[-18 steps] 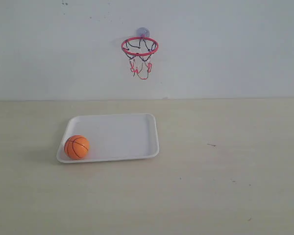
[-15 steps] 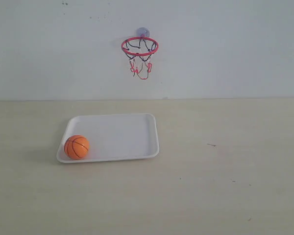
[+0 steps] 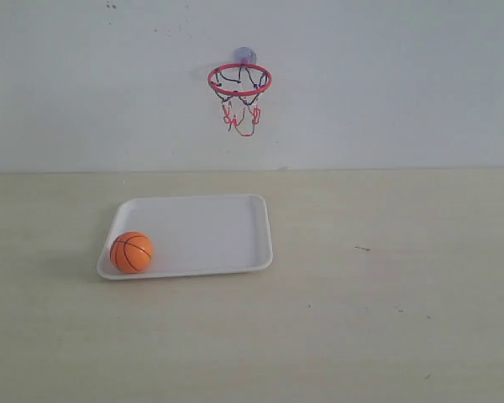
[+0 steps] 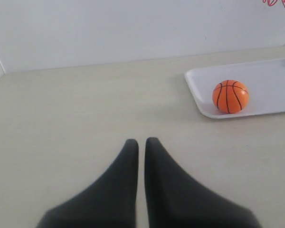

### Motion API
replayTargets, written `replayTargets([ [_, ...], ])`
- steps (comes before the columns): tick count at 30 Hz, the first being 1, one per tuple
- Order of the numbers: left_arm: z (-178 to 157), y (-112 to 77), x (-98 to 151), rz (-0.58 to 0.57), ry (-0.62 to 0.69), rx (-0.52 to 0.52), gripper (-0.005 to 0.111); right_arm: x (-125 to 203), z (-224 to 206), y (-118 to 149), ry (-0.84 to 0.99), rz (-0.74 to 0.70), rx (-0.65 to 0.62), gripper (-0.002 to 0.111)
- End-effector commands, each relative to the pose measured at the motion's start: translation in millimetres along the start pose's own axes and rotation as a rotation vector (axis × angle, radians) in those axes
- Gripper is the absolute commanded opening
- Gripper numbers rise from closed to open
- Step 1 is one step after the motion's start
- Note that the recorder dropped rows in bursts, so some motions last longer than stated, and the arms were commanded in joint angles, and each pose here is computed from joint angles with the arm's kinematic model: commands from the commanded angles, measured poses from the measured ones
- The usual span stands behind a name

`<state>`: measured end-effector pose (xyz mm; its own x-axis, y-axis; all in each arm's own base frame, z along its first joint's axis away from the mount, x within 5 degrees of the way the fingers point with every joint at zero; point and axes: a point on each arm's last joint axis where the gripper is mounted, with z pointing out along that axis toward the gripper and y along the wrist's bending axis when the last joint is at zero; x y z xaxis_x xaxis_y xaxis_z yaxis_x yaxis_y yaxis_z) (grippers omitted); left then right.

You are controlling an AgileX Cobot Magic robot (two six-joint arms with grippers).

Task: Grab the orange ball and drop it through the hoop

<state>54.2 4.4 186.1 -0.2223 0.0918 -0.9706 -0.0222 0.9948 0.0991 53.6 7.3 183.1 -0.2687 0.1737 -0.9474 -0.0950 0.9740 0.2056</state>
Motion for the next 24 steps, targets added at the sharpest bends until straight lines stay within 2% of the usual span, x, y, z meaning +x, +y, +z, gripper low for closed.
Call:
replayTargets([
  [1,0.2,0.1,0.4,0.039,-0.005,0.001,0.004,-1.1,-0.4,-0.2,-0.015,-0.012,0.003,0.001],
  [8,0.2,0.2,0.4,0.043,-0.005,0.000,0.004,-1.1,-0.4,-0.2,-0.015,-0.012,0.003,0.001],
  [11,0.1,-1.1,-1.7,-0.013,-0.028,0.015,0.004,-1.1,-0.4,-0.2,-0.015,-0.012,0.003,0.001],
  [15,-10.6,1.0,-34.2,-0.132,-0.162,0.029,0.004,-1.1,-0.4,-0.2,-0.015,-0.012,0.003,0.001],
  [20,-33.3,5.7,-78.5,-0.343,-0.310,0.064,0.004,-1.1,-0.4,-0.2,-0.015,-0.012,0.003,0.001],
  [24,-44.8,8.0,-96.4,-0.360,-0.380,0.073,0.004,-1.1,-0.4,-0.2,-0.015,-0.012,0.003,0.001],
])
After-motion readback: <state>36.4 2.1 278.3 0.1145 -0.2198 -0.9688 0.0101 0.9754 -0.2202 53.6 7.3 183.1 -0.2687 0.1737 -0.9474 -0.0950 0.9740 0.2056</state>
